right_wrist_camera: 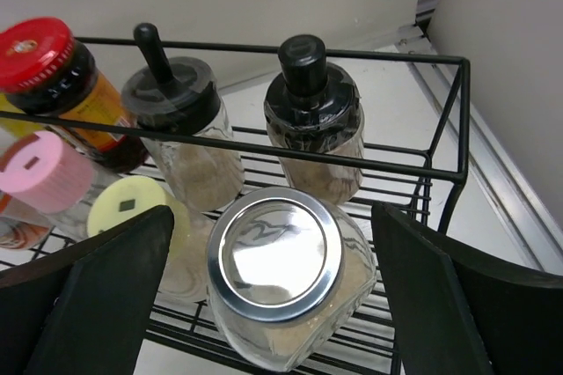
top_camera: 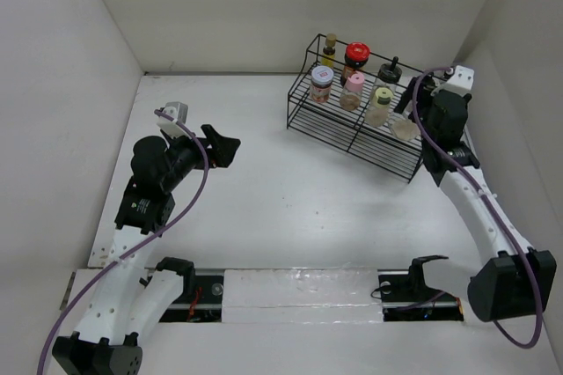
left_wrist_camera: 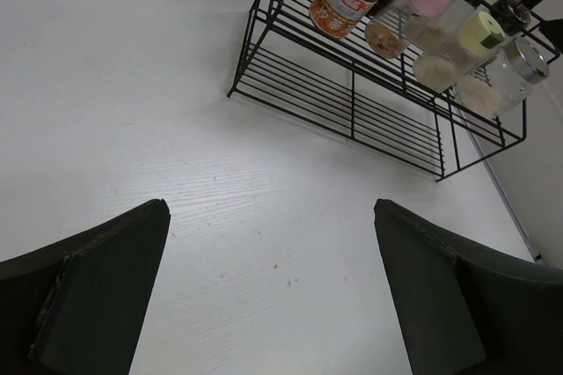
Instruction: Organize the condiment bottles
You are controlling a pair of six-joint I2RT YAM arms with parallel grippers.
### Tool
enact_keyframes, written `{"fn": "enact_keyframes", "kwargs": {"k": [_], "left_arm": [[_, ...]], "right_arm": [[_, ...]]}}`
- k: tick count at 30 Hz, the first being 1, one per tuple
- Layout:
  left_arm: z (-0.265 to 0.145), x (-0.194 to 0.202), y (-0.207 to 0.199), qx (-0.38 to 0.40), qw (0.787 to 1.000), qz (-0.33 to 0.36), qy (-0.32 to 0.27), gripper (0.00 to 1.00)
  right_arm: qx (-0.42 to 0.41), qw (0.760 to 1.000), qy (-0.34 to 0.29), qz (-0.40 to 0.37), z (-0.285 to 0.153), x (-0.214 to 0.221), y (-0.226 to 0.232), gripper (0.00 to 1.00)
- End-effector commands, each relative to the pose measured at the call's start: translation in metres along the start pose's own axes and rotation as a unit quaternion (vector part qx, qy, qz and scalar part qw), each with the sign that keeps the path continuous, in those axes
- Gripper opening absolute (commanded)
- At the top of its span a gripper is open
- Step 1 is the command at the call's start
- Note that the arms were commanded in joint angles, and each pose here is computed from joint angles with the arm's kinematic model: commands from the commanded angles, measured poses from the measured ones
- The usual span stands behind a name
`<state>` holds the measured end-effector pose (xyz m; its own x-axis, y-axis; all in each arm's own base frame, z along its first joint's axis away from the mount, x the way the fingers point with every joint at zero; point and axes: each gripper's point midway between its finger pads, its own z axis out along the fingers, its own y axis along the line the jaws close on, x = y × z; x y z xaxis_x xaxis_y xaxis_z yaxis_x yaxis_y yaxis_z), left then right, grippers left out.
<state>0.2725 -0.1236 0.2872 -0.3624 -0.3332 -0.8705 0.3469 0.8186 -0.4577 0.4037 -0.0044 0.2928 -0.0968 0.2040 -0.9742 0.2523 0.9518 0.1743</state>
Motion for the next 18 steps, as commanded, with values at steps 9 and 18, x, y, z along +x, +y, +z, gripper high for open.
{"fn": "enact_keyframes", "kwargs": {"k": [9,18], "left_arm": [[-0.005,-0.022,-0.006,0.003,0.999,-0.005,-0.047,1.0],[-0.028,-0.045,-0.023,0.027,0.994,-0.009,-0.106,1.0]], "right_arm": [[-0.156,0.984,-0.08,0.024,-0.076,-0.08,0.053,1.0],[-0.427,0.9,-0.087,-0.003,-0.184,-0.08,0.134,1.0]]}}
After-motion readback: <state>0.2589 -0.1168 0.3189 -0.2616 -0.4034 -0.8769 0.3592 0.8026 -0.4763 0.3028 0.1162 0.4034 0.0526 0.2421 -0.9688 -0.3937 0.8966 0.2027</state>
